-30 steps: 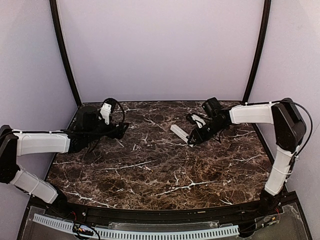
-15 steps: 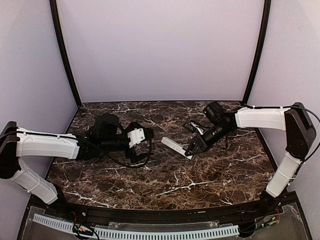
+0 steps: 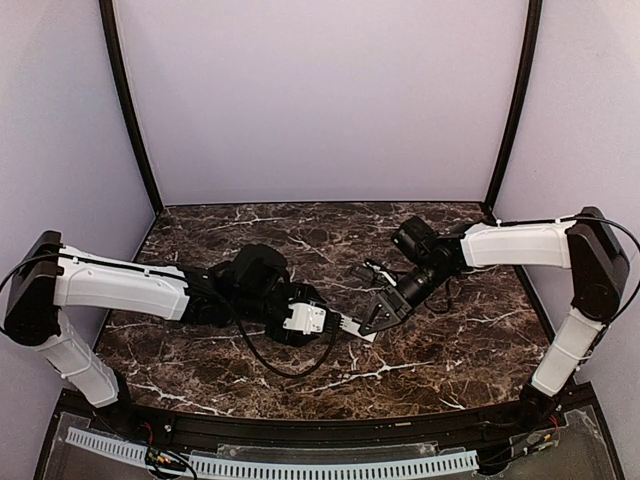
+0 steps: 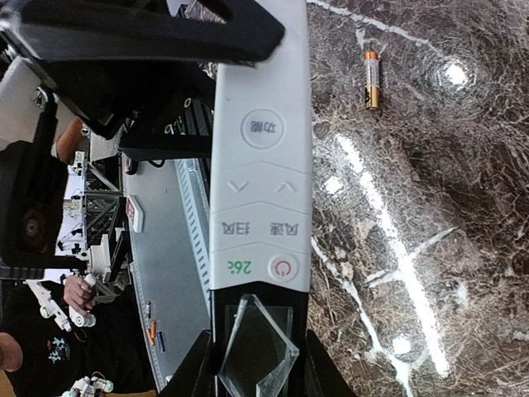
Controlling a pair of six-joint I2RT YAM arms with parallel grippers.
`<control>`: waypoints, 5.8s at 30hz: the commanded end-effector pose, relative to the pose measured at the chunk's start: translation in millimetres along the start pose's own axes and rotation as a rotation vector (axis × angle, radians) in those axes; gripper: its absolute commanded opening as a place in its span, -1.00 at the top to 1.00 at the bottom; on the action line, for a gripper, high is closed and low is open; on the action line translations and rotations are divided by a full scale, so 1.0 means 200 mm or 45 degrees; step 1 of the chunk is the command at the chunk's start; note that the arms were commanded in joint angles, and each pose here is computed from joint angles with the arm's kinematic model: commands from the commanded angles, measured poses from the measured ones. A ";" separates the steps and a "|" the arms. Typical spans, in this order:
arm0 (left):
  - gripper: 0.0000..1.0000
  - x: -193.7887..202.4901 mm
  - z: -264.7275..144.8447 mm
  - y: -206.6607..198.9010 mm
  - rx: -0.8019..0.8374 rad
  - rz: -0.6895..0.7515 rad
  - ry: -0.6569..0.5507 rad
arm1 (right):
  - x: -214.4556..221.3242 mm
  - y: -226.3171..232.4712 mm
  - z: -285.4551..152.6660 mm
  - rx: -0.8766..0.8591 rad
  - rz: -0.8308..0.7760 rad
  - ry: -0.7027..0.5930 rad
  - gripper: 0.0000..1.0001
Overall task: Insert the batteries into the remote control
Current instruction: Pass from the right arm to the left, then pass from the left arm to the right, then pass from the right arm to the left, then pass from the left arm to the right
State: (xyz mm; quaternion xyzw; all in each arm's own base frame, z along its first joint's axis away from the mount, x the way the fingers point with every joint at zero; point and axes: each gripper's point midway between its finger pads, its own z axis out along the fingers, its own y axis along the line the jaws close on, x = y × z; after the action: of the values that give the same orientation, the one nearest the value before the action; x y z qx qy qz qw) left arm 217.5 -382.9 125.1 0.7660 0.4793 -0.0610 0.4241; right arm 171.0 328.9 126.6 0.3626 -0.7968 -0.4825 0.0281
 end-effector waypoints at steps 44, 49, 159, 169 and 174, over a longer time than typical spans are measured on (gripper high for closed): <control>0.99 -0.37 -0.22 0.16 0.188 -0.583 -0.480 | -0.27 0.37 -0.64 0.342 -0.603 -0.629 -0.93; 0.99 -0.41 -0.30 0.21 0.278 -0.725 -0.585 | -0.20 0.41 -0.57 0.199 -0.608 -0.573 -0.90; 0.75 -0.17 0.00 0.56 -0.353 -1.038 -0.071 | -0.71 0.20 -0.55 0.082 -0.084 -1.063 0.40; 0.99 -0.15 -0.20 0.28 0.060 -0.683 -0.138 | -0.41 0.27 -0.63 0.212 -0.458 -0.959 -0.62; 0.99 -0.12 -0.29 0.17 0.257 -0.629 -0.133 | -0.27 0.36 -0.59 0.210 -0.694 -0.871 -0.67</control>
State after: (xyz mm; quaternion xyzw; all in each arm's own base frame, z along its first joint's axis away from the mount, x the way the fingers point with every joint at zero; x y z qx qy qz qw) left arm 248.5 -380.1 191.1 0.5971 0.6658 -0.2085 0.3958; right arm 246.4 293.8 274.9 0.2903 -0.7036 -0.5175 -0.3911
